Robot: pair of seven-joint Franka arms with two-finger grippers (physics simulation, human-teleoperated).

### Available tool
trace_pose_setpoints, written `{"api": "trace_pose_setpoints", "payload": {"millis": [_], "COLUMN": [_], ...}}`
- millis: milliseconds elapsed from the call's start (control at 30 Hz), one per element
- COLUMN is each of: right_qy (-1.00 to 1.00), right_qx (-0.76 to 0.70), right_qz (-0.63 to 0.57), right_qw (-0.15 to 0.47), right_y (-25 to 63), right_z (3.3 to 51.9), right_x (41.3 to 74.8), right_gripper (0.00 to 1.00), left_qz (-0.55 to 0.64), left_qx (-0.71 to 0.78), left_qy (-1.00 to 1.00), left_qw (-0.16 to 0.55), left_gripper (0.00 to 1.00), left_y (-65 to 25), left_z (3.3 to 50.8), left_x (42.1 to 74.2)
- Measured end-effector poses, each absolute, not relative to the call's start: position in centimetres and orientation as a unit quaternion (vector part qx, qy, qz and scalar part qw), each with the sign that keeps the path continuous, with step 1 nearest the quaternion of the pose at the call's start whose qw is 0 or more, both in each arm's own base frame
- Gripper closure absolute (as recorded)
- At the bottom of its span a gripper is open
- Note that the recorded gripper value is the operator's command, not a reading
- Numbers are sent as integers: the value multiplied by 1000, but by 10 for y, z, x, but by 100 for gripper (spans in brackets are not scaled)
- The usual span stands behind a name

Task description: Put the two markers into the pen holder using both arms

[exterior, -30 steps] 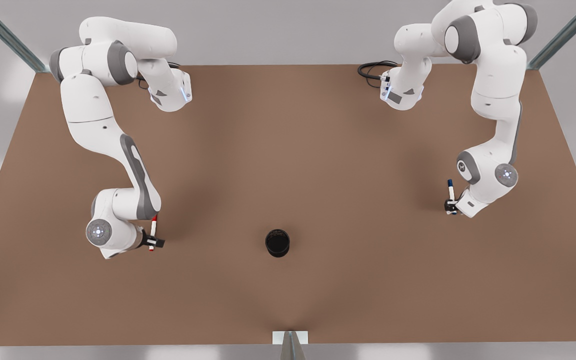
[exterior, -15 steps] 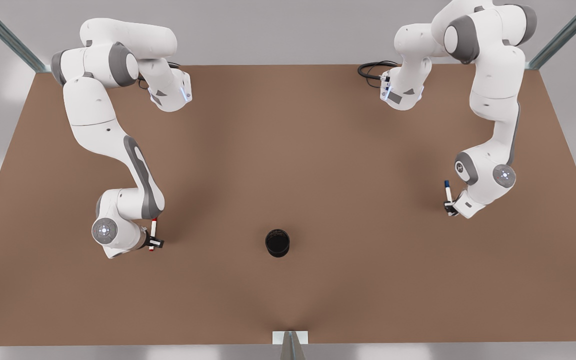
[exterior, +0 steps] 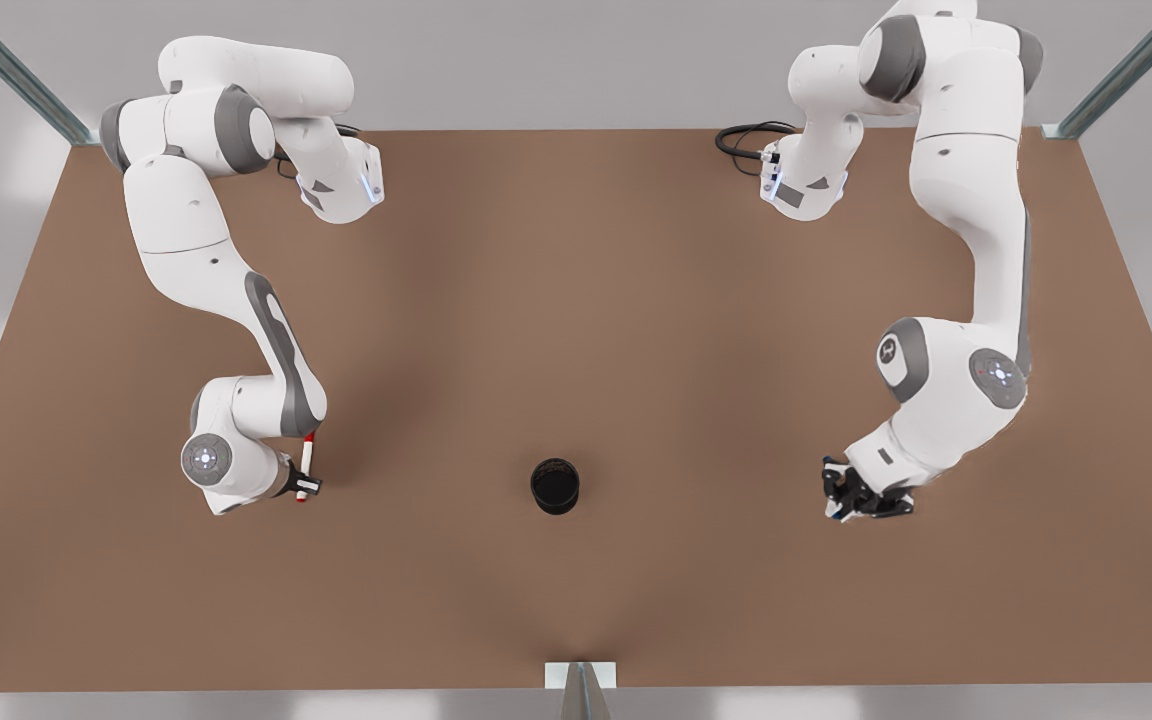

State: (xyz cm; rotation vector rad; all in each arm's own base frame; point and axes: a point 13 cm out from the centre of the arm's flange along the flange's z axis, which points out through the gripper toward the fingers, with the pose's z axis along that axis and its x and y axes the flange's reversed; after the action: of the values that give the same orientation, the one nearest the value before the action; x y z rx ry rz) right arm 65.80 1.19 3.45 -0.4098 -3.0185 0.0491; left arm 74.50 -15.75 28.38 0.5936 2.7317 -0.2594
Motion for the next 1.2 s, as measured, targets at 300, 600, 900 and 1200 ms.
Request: {"api": "trace_pose_setpoints", "payload": {"millis": [300, 600, 900, 1200], "right_qy": [-991, -996, -992, -976], "right_qx": [-127, -84, 8, 46], "right_qz": [11, -23, -85, -120], "right_qw": [41, -5, -98, -175], "right_y": [20, 81, 216, 272], "right_z": [43, 132, 261, 291], "right_x": [663, 687, 714, 731], "right_gripper": [78, 79, 79, 79], "left_qz": [-222, -280, -276, -264], "left_qx": [301, 254, 195, 192], "left_qy": [908, 879, 884, 897], "left_qw": [190, 291, 322, 299], "left_gripper": [79, 79, 79, 79], "left_y": [-434, -563, -534, -528], "left_z": [314, 310, 277, 225], "left_x": [700, 699, 733, 711]}}
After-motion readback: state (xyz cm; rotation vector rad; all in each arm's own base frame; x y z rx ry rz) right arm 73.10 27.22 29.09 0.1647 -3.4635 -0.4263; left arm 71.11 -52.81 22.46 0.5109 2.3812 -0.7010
